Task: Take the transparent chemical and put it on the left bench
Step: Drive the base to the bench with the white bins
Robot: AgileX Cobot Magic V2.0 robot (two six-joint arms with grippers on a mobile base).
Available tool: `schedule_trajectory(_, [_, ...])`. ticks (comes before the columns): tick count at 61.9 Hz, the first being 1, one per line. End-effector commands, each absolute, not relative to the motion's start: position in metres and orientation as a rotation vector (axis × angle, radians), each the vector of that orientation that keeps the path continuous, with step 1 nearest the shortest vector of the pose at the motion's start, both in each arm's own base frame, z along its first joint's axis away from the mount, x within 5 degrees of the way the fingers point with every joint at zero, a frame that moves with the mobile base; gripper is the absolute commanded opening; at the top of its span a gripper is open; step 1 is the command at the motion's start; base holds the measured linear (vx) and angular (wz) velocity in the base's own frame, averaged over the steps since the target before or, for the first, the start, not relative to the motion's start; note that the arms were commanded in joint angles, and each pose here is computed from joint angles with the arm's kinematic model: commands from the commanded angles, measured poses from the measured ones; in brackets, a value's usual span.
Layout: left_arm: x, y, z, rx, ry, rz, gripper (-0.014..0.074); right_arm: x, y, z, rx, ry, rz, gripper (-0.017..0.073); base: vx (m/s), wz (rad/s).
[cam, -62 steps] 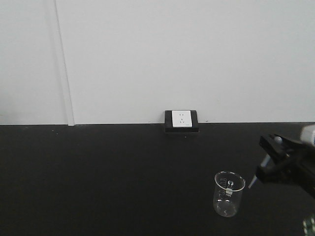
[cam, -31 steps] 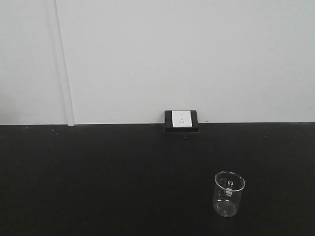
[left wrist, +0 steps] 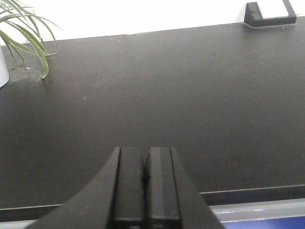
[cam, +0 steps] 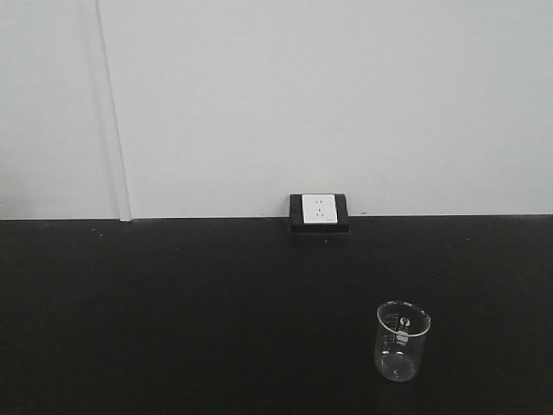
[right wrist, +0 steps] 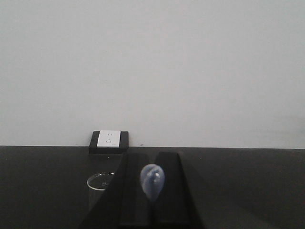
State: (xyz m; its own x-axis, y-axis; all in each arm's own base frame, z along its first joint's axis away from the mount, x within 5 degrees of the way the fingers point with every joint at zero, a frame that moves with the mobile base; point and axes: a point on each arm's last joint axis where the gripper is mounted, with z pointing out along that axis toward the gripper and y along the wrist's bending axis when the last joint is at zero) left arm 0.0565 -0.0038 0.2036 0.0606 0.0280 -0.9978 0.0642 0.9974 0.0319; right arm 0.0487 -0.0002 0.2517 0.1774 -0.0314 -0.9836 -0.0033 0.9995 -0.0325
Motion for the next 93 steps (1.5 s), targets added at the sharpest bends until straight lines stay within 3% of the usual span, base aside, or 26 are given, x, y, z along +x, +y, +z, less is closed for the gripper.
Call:
schedule_trajectory(1, [0.0550, -0.0036, 0.2063, 0.064, 1.429, -0.035, -0.0003, 0.0468, 0.0023, 0.2648, -0.051, 1.324, -0.006, 0.0000, 0.00, 0.00])
schedule_trajectory(42, [0.0550, -0.0036, 0.2063, 0.064, 1.429, -0.035, -0.0003, 0.0468, 0.0023, 0.2648, -0.051, 1.324, -0.006, 0.0000, -0.06, 0.00])
schedule_trajectory(93, [0.0550, -0.0036, 0.2063, 0.064, 1.429, -0.035, -0.0003, 0.0468, 0.0023, 0.2648, -0.051, 1.324, -0.006, 0.0000, -0.34, 0.02])
